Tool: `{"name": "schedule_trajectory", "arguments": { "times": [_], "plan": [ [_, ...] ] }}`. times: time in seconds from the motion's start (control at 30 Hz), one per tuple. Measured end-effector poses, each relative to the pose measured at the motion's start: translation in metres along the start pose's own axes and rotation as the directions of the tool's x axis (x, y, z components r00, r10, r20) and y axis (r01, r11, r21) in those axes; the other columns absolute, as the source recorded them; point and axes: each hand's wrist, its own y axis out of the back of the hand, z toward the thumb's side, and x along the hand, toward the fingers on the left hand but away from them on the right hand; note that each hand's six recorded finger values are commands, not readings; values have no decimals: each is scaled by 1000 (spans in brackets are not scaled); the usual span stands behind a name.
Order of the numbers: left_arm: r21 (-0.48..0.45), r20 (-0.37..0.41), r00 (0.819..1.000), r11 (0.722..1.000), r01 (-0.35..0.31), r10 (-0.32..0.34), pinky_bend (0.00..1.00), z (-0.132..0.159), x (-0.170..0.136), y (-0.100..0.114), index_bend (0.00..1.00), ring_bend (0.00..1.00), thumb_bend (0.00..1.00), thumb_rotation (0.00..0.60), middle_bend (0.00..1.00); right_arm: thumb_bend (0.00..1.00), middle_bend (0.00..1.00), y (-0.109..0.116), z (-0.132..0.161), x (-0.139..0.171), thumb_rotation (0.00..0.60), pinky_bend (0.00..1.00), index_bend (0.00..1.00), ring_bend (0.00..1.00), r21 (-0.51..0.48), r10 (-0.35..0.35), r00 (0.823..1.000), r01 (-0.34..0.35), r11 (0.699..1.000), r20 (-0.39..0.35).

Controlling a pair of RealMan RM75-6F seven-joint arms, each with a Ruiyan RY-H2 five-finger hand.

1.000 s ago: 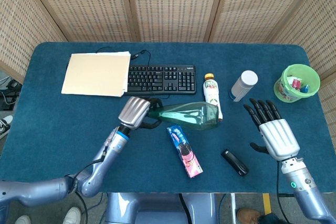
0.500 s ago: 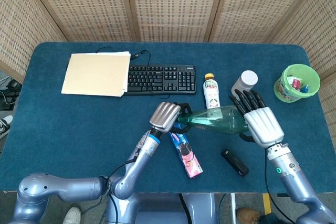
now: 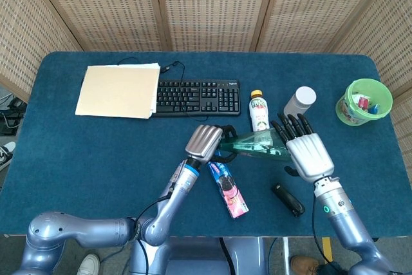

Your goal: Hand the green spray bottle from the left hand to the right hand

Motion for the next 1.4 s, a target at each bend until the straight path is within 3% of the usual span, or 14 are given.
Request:
{"name": "schedule_trajectory", "arguments": {
  "times": [0.3,0.67,0.77,0.8,0.87,0.93,0.97,1.03,1.17,1.33,1.4],
  "plan": [
    [-20,2,1000,1000,7,-7,546,3,-4,1,683,496,590,600,533,0,0,-7,29,-21,600,0,0,0,22,11,1000,-10,1000,-29],
    [-14,-1,1000,1000,11,-11,546,-6,-9,5,686,496,590,600,536,0,4,-17,24,-35,600,0,22,0,48,3,1000,-3,999,-1],
    [-20,-5,1000,1000,9,-9,546,-8,-9,6,686,496,590,600,536,0,110,-17,24,-36,600,0,199,46,49,-2,1000,2,999,-2],
    [-22,-5,1000,1000,8,-8,546,-8,-9,6,686,496,590,600,536,0,187,-17,24,-37,600,21,295,105,48,-8,1000,8,999,-4],
    [-30,-3,1000,1000,9,-10,546,-8,-10,6,682,496,585,600,536,43,324,-16,24,-38,600,177,448,232,41,-25,1000,26,999,-9],
    [-37,3,1000,999,12,-12,545,-8,-10,6,668,496,574,600,534,177,468,-14,25,-39,600,430,588,372,26,-39,999,40,999,-13],
    [-38,7,1000,999,11,-11,545,-8,-11,6,659,496,570,600,529,227,508,-14,26,-39,600,486,621,412,13,-47,999,47,999,-16],
    [-40,14,1000,999,8,-8,541,-8,-11,7,603,478,553,600,488,347,578,-13,27,-39,600,590,677,489,-11,-56,998,56,998,-21],
    [-55,24,1000,998,7,-6,487,-9,-12,8,431,337,442,600,326,425,594,-13,27,-39,600,628,691,517,-35,-69,997,68,997,-31],
    [-59,37,999,998,9,-7,18,-9,-14,8,95,12,72,600,10,429,594,-14,24,-40,600,628,692,518,-21,-71,997,71,997,-32],
    [-65,45,999,998,9,-6,0,-9,-15,9,17,0,5,600,0,430,594,-14,24,-40,600,628,692,519,-15,-77,997,76,997,-32]
  ]
}}
